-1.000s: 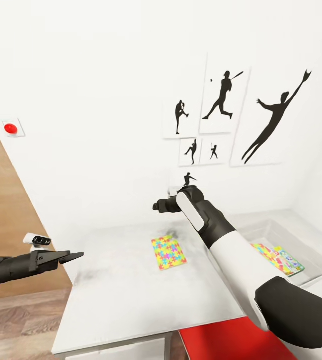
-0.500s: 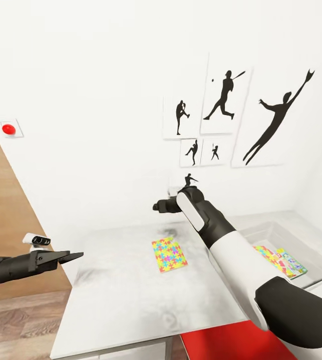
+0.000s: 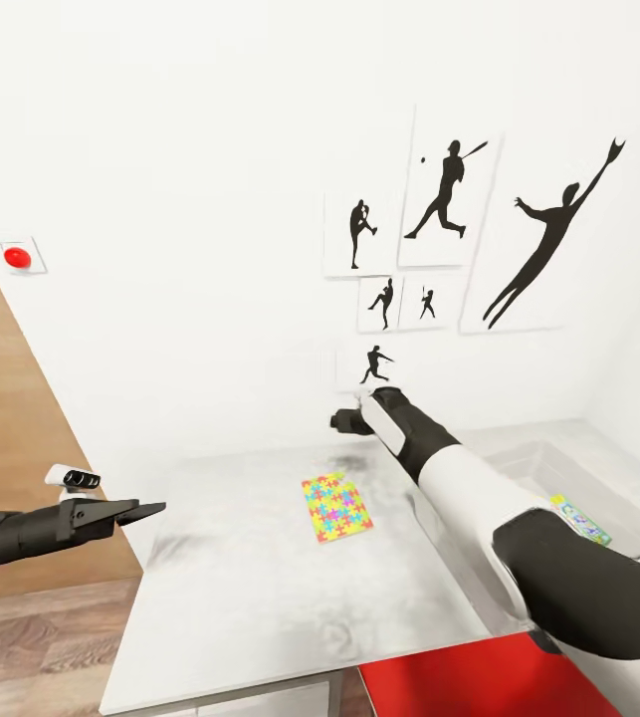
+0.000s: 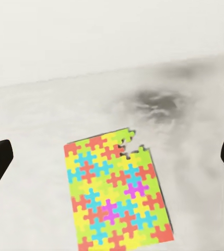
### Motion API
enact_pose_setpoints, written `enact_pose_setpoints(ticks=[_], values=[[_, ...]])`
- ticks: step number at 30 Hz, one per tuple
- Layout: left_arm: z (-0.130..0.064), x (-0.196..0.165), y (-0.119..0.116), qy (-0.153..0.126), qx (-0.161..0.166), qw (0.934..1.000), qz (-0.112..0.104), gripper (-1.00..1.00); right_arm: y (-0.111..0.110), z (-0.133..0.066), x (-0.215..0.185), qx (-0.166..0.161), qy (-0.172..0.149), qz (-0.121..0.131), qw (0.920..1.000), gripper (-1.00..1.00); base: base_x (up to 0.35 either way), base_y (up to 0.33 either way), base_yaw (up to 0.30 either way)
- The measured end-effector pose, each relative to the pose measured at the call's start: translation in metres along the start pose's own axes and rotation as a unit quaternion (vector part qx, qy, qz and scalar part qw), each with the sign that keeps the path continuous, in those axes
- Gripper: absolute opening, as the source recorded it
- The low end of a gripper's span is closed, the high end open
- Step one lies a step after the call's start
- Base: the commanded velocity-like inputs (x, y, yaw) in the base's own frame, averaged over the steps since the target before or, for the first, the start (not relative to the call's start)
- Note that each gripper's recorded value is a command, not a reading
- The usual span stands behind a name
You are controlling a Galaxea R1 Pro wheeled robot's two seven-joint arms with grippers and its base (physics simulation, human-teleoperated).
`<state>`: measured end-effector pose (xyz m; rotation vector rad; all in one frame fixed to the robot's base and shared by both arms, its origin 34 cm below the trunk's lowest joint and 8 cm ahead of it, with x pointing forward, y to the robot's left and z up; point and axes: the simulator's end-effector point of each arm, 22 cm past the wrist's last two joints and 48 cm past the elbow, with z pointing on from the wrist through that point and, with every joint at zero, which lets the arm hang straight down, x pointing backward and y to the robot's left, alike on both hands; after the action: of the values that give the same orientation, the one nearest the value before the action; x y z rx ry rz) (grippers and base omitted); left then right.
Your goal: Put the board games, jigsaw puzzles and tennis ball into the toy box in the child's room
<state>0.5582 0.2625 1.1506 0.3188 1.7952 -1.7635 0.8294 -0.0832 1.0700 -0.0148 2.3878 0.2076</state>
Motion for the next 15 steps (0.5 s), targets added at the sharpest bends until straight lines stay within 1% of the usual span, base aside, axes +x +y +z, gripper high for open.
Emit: enact_pose_setpoints(ticks=[2, 4, 6, 8, 10, 13, 15], values=[[-0.001, -0.001, 0.000, -0.001, -0.001, 1.0000, 0.000, 1.00, -0.005, 0.004, 0.002, 0.002, 0.001, 0.013, 0.9999, 1.00, 0.000, 0.000, 0.000], [-0.001, -0.001, 0.000, -0.002, -0.001, 1.0000, 0.001, 1.00, -0.006, 0.005, 0.002, -0.002, 0.003, 0.021, 0.9998, 1.00, 0.000, 0.000, 0.000], [-0.002, -0.002, 0.000, -0.004, -0.002, 1.0000, 0.002, 1.00, -0.001, 0.006, 0.002, -0.015, 0.003, 0.031, 0.9994, 1.00, 0.000, 0.000, 0.000], [-0.002, -0.003, 0.000, -0.005, -0.002, 1.0000, 0.002, 1.00, 0.011, 0.003, -0.004, -0.043, -0.006, 0.034, 0.9985, 1.00, 0.000, 0.000, 0.000], [-0.003, -0.003, 0.000, -0.005, -0.003, 1.0000, 0.003, 1.00, 0.035, -0.005, -0.017, -0.089, -0.025, 0.029, 0.9953, 1.00, 0.000, 0.000, 0.000], [-0.003, -0.003, 0.000, -0.006, -0.003, 1.0000, 0.003, 1.00, 0.052, -0.012, -0.026, -0.122, -0.039, 0.024, 0.9914, 1.00, 0.000, 0.000, 0.000], [-0.003, -0.003, 0.000, -0.006, -0.003, 1.0000, 0.004, 1.00, 0.059, -0.016, -0.030, -0.134, -0.045, 0.023, 0.9896, 1.00, 0.000, 0.000, 0.000]])
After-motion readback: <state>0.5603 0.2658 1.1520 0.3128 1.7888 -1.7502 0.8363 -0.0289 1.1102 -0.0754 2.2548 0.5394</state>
